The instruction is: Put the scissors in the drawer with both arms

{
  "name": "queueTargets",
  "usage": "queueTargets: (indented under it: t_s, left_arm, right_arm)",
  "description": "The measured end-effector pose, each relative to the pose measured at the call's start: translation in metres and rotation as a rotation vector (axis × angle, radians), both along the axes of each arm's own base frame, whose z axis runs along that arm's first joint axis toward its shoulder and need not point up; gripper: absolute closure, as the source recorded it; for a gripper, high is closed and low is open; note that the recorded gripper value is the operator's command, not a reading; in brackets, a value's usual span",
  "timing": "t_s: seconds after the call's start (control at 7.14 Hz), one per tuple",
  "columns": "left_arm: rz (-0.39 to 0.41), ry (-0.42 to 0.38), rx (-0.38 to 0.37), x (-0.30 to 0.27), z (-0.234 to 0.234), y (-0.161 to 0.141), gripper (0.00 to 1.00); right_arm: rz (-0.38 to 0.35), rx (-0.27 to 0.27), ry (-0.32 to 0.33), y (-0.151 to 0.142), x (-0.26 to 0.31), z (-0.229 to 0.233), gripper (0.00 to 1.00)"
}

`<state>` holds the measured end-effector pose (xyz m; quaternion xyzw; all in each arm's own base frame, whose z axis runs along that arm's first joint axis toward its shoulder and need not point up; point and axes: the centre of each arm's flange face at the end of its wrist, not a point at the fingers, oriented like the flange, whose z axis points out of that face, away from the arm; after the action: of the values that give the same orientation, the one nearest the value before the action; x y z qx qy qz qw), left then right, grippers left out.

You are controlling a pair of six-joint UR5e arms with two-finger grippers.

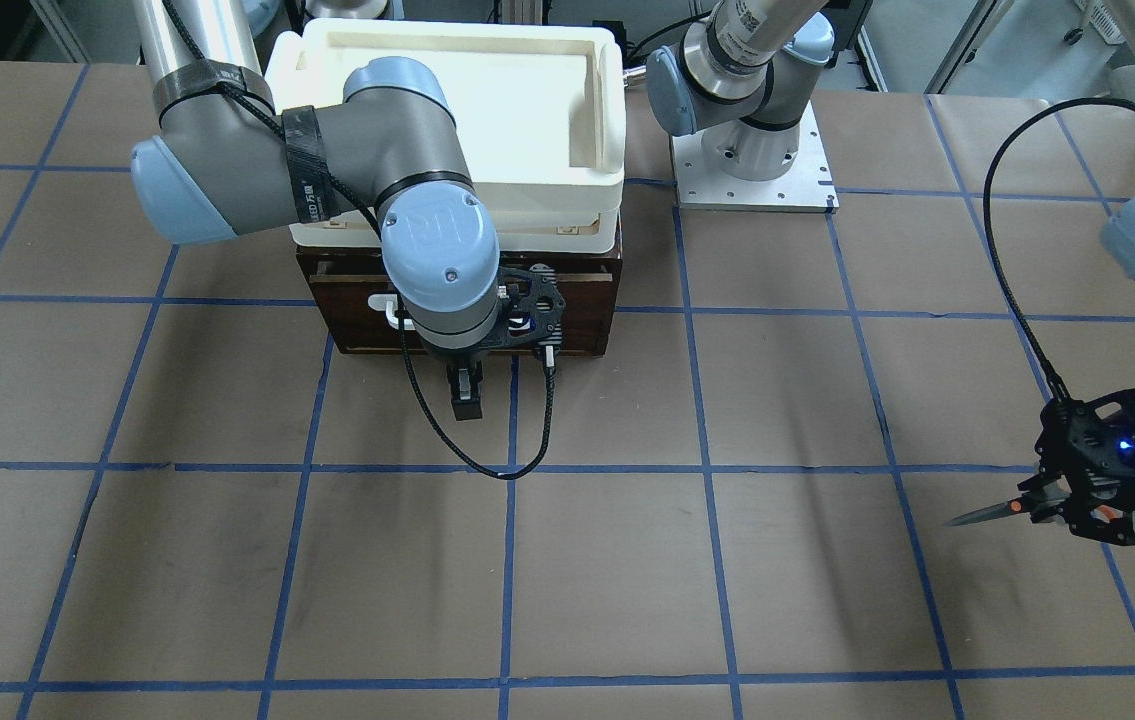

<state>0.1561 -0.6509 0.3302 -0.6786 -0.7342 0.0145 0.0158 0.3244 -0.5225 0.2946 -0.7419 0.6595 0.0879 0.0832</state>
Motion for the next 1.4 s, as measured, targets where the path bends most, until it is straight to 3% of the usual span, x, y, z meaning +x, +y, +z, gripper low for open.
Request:
queueTargets:
  t_s: [1.4]
  left_arm:
    - [-0.003,0.005,0.005,-0.001,-0.007,-0.002,1.00]
  right_arm:
    - [0.021,-0.125,-0.031,-0.034,-0.001,-0.012,0.00]
